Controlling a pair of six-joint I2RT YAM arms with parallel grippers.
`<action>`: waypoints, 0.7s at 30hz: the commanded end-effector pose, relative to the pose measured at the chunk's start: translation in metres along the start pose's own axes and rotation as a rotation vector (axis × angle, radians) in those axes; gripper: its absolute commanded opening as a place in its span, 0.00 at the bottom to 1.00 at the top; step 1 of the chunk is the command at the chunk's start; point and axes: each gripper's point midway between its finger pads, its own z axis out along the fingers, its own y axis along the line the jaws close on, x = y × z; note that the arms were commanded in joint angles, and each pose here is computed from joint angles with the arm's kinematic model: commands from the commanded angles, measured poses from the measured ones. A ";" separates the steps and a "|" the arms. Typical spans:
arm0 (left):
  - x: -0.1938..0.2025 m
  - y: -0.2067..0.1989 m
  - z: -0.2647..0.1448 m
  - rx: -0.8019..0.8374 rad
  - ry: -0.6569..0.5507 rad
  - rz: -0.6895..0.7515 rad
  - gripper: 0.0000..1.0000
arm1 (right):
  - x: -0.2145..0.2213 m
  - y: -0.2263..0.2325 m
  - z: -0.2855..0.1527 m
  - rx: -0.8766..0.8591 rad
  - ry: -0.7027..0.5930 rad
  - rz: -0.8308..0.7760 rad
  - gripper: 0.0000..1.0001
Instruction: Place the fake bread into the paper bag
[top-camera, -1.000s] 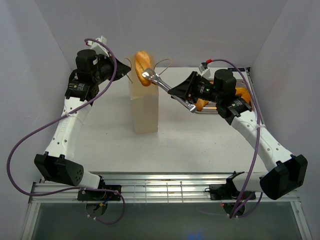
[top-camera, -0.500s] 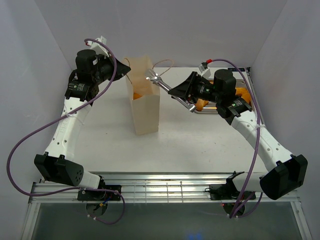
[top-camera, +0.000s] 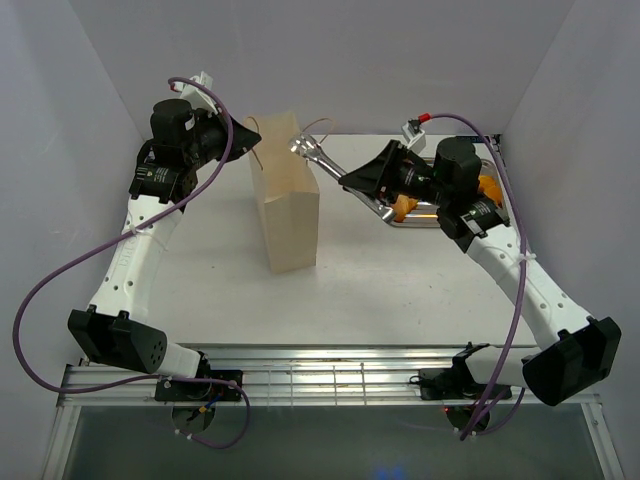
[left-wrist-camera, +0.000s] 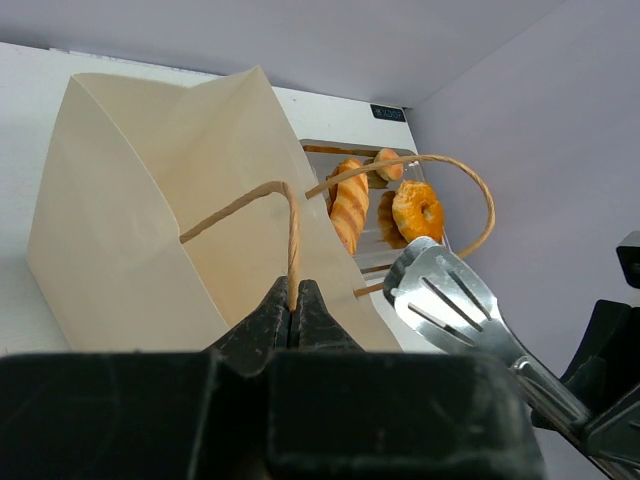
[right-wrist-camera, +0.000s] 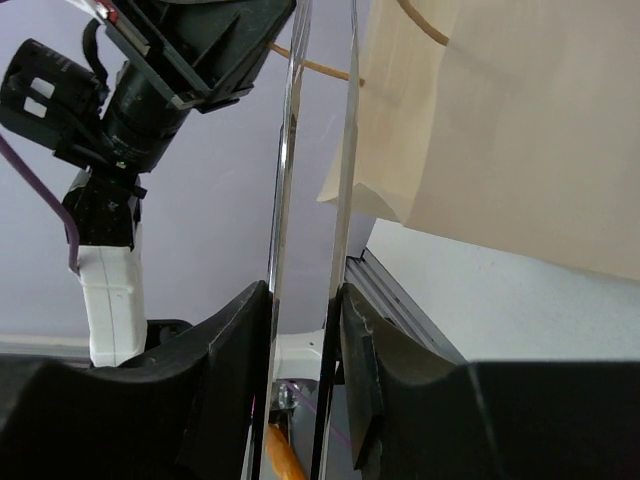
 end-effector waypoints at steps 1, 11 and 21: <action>-0.010 -0.011 -0.017 0.017 -0.044 0.030 0.00 | -0.021 0.067 -0.021 -0.160 -0.067 -0.148 0.41; -0.011 -0.011 -0.020 0.007 -0.049 0.048 0.00 | -0.078 0.098 -0.078 -0.113 -0.272 -0.330 0.39; -0.011 -0.011 -0.026 0.005 -0.050 0.066 0.00 | -0.143 -0.022 -0.161 0.247 -0.509 -0.240 0.38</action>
